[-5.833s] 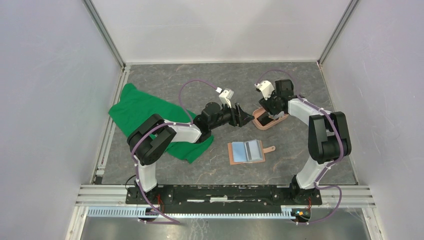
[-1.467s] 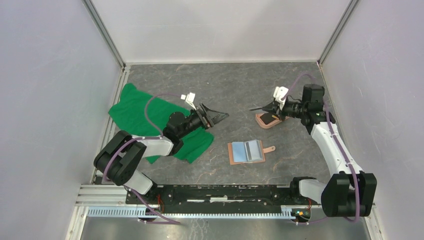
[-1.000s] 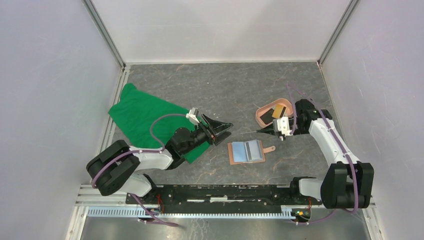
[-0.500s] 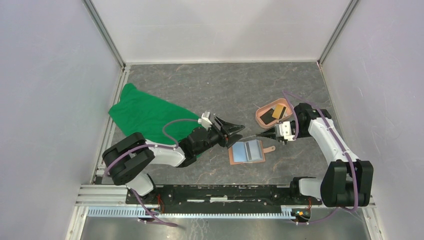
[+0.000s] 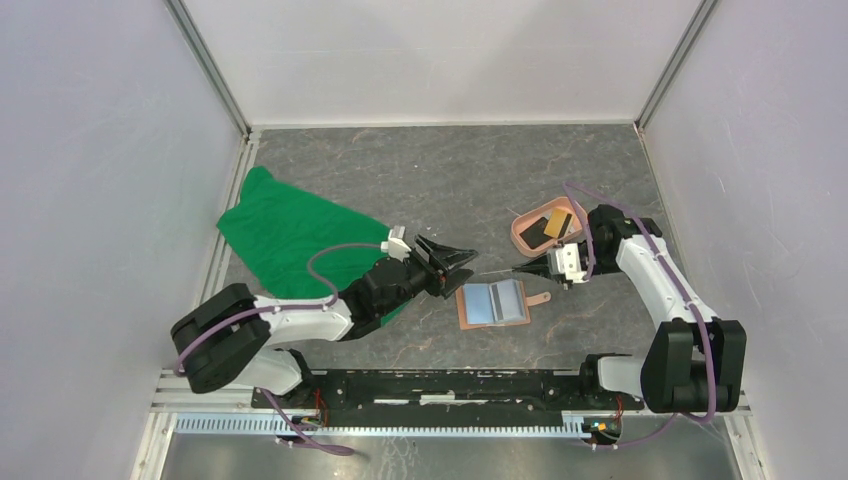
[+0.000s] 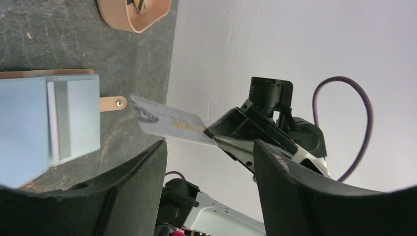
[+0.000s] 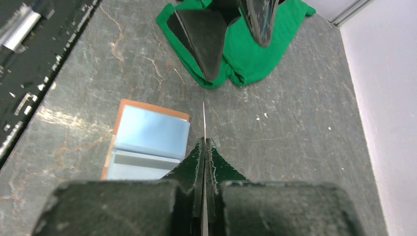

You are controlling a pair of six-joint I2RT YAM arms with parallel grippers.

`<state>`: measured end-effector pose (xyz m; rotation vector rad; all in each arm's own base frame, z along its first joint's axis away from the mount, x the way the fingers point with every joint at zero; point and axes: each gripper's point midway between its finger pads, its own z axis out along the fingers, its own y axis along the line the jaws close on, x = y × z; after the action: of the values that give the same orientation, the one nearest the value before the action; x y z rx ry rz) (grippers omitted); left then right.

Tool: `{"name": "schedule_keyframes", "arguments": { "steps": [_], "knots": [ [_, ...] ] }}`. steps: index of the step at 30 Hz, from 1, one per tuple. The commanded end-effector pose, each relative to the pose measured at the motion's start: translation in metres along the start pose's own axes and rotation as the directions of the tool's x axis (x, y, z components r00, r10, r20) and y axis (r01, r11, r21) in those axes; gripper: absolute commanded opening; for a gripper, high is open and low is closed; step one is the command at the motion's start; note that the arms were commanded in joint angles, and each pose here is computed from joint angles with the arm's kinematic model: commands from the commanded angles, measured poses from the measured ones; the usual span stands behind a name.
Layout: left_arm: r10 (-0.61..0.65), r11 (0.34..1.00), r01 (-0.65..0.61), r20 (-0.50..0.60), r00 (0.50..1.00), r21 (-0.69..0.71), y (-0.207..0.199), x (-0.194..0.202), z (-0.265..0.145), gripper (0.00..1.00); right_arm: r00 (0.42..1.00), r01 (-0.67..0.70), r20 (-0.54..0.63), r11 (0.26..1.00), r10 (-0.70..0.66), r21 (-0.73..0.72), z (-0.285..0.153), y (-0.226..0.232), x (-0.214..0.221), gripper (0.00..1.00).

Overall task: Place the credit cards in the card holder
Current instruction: Pick up the credit card from the storage box.

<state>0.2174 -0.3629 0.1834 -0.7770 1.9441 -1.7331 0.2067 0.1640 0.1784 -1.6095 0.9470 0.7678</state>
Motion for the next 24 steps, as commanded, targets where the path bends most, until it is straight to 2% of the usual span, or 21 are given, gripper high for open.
{"name": "schedule_keyframes", "arguments": {
  "steps": [1,5,10,15,19,22,24],
  "knots": [
    [0.032,0.999,-0.032,0.022,0.999,-0.025,-0.001,-0.005,-0.008,0.72,0.993,0.117,-0.034,0.993,-0.116,0.022,-0.003,-0.016,0.002,0.0],
    [-0.017,0.999,0.016,-0.023,1.0,-0.041,0.001,0.006,-0.01,0.72,0.993,0.092,-0.075,0.993,-0.087,0.07,-0.005,-0.025,0.009,0.0],
    [-0.079,0.994,0.076,-0.043,0.996,-0.072,0.011,0.017,0.003,0.73,0.986,0.131,-0.12,0.981,-0.115,0.142,0.001,-0.035,0.012,0.0],
    [-0.108,0.993,0.108,0.008,0.994,-0.051,0.012,0.01,0.023,0.73,0.984,0.162,-0.088,0.985,-0.156,0.066,0.014,-0.024,0.007,0.0],
    [-0.145,0.989,0.145,-0.004,0.989,-0.029,0.015,0.013,0.037,0.71,0.983,0.17,-0.078,0.984,-0.165,0.05,0.018,-0.018,0.007,0.0],
    [-0.182,0.983,0.182,-0.021,0.983,0.011,0.013,0.014,0.042,0.61,0.982,0.175,-0.083,0.984,-0.172,0.032,0.021,-0.015,0.009,0.0],
    [-0.197,0.98,0.198,-0.029,0.98,0.036,0.011,0.014,0.043,0.51,0.978,0.187,-0.101,0.982,-0.184,0.018,0.022,-0.012,0.014,0.0]
  ]
}}
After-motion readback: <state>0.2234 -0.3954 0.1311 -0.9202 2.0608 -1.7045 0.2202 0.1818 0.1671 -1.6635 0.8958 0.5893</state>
